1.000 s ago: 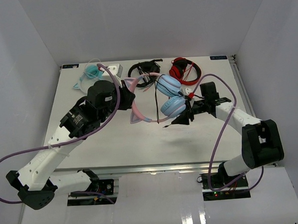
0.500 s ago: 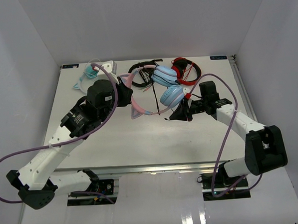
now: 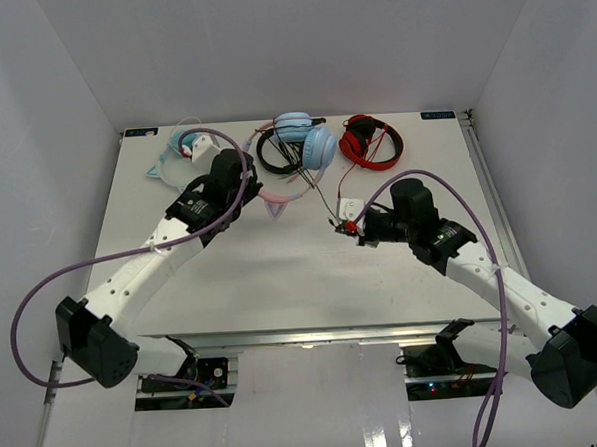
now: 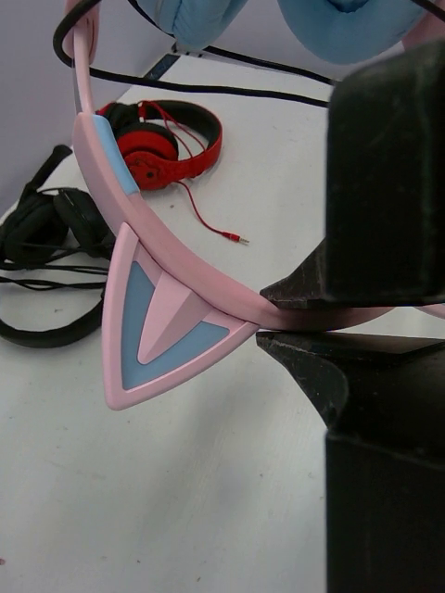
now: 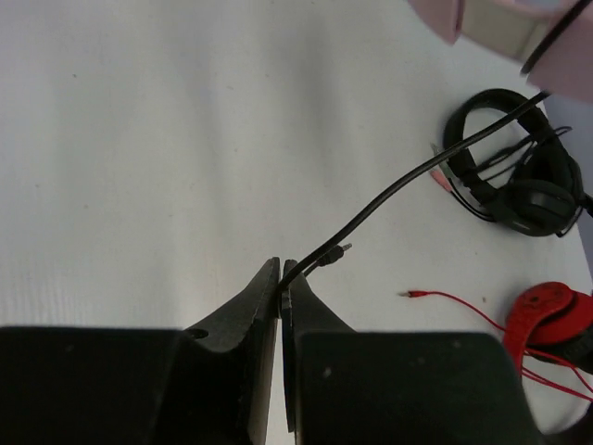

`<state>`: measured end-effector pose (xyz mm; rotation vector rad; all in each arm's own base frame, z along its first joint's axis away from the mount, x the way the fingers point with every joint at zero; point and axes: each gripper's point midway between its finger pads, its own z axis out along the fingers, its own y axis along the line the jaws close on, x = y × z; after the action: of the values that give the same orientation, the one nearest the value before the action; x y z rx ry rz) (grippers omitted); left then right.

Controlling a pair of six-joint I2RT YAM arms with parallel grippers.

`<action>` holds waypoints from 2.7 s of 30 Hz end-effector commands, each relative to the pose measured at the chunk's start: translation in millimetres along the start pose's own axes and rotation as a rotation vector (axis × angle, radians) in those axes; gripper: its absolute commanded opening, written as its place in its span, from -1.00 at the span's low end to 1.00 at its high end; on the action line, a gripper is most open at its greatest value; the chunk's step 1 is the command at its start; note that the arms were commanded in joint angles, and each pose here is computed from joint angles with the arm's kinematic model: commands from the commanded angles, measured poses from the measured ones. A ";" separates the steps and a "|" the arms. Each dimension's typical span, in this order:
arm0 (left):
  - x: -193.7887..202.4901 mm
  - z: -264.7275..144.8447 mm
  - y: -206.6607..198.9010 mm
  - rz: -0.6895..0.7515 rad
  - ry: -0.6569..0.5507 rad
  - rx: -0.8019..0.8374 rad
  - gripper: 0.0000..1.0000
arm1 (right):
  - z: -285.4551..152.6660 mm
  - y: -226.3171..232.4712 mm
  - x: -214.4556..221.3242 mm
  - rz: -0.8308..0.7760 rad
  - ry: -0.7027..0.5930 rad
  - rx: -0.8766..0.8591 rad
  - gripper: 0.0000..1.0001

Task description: Wrap the headphones

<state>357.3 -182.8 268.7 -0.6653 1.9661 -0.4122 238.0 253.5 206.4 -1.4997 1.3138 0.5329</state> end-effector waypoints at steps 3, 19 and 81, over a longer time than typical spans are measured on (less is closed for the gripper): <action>-12.4 36.4 -37.1 -0.038 -0.050 0.022 -1.00 | -0.5 -19.5 17.3 -0.105 0.234 0.070 -0.85; 136.4 81.5 24.0 0.633 0.435 -0.021 -1.00 | -12.7 -60.6 62.9 -0.573 0.699 0.261 -0.85; 203.4 34.1 33.2 0.853 0.771 0.250 -1.00 | 67.8 42.2 -14.9 -0.208 0.181 -0.274 -0.79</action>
<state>298.2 -264.4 49.5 0.6311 2.7141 -0.2605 214.7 303.8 143.0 -2.0359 1.2561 0.3119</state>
